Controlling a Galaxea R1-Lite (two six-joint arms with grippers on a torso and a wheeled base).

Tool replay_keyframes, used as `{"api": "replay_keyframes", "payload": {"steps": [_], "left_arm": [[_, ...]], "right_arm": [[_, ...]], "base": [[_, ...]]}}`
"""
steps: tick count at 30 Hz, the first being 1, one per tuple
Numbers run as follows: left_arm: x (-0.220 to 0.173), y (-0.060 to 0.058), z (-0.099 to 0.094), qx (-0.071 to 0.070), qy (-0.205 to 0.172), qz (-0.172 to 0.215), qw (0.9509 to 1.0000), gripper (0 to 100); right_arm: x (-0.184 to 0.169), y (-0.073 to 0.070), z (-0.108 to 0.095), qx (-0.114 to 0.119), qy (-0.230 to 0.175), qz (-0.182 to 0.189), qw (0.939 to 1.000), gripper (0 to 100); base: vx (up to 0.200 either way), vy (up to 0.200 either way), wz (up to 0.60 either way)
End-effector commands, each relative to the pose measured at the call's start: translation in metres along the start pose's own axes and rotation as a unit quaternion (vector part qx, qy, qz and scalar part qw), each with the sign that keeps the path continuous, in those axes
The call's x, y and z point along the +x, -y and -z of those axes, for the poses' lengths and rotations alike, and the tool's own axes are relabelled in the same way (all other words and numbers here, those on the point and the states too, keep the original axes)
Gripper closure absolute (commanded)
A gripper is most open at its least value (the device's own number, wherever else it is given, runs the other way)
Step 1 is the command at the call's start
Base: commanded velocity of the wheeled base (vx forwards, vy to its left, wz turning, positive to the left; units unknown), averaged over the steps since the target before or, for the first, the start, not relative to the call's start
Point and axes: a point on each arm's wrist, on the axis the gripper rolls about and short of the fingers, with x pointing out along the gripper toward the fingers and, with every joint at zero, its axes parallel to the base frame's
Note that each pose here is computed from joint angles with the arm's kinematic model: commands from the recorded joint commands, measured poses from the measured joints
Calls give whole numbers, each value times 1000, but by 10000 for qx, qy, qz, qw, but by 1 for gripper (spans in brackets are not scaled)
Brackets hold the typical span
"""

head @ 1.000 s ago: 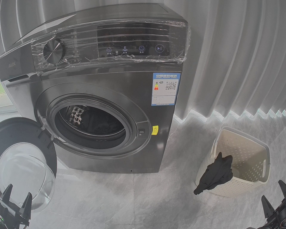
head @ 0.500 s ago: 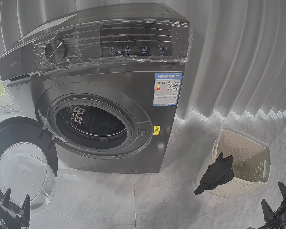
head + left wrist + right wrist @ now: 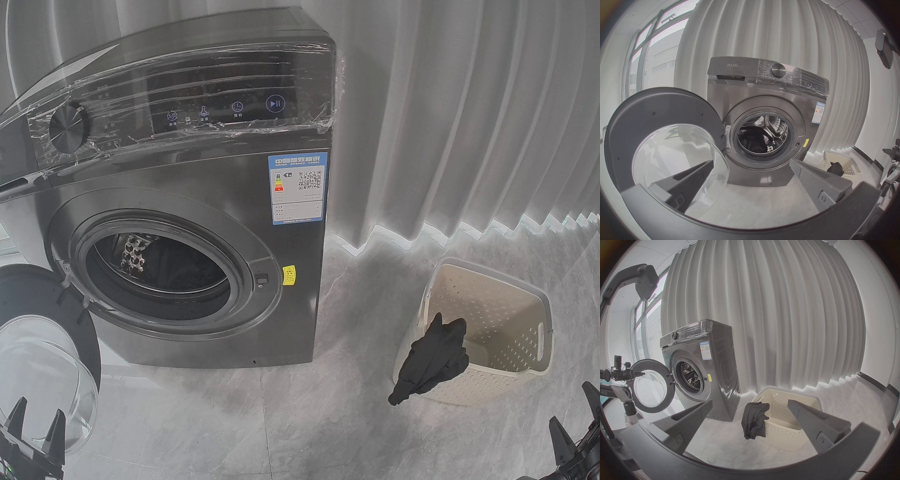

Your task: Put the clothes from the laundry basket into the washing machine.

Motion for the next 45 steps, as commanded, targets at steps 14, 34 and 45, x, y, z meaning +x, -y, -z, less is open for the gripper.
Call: {"api": "replay_keyframes", "payload": {"steps": [14, 34, 45], "left_arm": [[1, 0, 5, 35, -109, -18, 9999, 0], [1, 0, 5, -3, -109, -18, 9999, 0], [1, 0, 5, -3, -109, -18, 9999, 0]], "right_arm": [[1, 0, 3, 189, -85, -8, 9998, 0], [1, 0, 4, 183, -93, -8, 9998, 0], [1, 0, 4, 183, -94, -31, 9998, 0]], "base": [[0, 0, -214], [0, 0, -270], [0, 0, -109]]}}
